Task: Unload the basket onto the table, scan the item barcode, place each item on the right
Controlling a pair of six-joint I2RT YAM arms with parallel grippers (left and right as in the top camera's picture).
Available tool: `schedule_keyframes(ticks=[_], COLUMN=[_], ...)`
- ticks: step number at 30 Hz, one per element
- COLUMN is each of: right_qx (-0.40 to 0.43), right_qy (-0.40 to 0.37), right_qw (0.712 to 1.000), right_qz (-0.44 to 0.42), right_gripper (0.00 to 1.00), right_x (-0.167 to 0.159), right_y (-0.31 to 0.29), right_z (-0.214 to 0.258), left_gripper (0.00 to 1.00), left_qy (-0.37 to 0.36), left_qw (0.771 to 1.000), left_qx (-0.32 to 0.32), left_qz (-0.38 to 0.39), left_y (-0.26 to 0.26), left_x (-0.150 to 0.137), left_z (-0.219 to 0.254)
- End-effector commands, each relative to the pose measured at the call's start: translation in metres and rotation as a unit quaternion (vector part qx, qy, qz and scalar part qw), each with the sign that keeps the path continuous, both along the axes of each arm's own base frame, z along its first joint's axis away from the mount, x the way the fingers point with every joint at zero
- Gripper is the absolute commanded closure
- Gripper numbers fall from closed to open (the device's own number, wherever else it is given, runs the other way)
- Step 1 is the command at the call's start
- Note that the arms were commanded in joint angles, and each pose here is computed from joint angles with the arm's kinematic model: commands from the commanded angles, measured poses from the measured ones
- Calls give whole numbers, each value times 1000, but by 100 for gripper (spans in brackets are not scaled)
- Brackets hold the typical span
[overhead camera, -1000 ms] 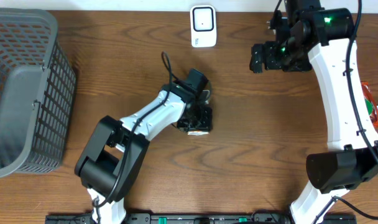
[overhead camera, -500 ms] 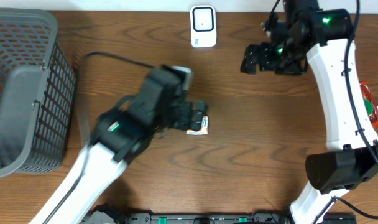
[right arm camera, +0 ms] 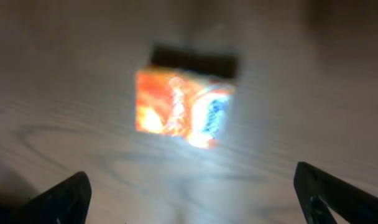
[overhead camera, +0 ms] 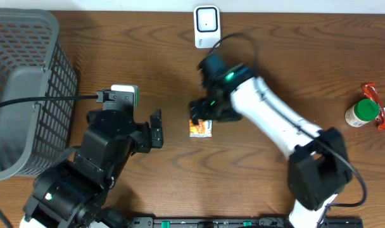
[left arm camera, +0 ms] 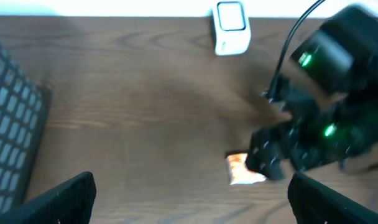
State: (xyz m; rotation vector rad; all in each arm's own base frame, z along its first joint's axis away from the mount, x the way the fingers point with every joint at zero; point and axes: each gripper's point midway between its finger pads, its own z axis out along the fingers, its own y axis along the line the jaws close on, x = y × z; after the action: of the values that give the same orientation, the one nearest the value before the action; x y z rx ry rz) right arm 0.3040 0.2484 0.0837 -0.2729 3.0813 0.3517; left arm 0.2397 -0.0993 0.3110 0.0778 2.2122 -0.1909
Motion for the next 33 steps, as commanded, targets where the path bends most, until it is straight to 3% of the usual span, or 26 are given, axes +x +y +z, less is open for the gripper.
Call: schedule_keyframes(ticks=[1, 12, 27, 33], right_qx=[-71, -122, -59, -38], right_qy=[-44, -81, -92, -81], right_qw=[996, 989, 994, 996], right_qz=[-32, -11, 15, 15], right_gripper=[1, 1, 2, 35], right_x=[-8, -24, -13, -9], right_y=[0, -12, 21, 24], right_z=[-22, -68, -76, -81], left_gripper=[1, 2, 2, 2], left_qy=[9, 21, 22, 26], left_qw=[999, 999, 999, 999], left_qx=[33, 41, 41, 44], left_qz=[15, 15, 15, 15], left_y=[10, 12, 12, 13], left_x=[1, -3, -3, -4], left_z=[-7, -12, -12, -14])
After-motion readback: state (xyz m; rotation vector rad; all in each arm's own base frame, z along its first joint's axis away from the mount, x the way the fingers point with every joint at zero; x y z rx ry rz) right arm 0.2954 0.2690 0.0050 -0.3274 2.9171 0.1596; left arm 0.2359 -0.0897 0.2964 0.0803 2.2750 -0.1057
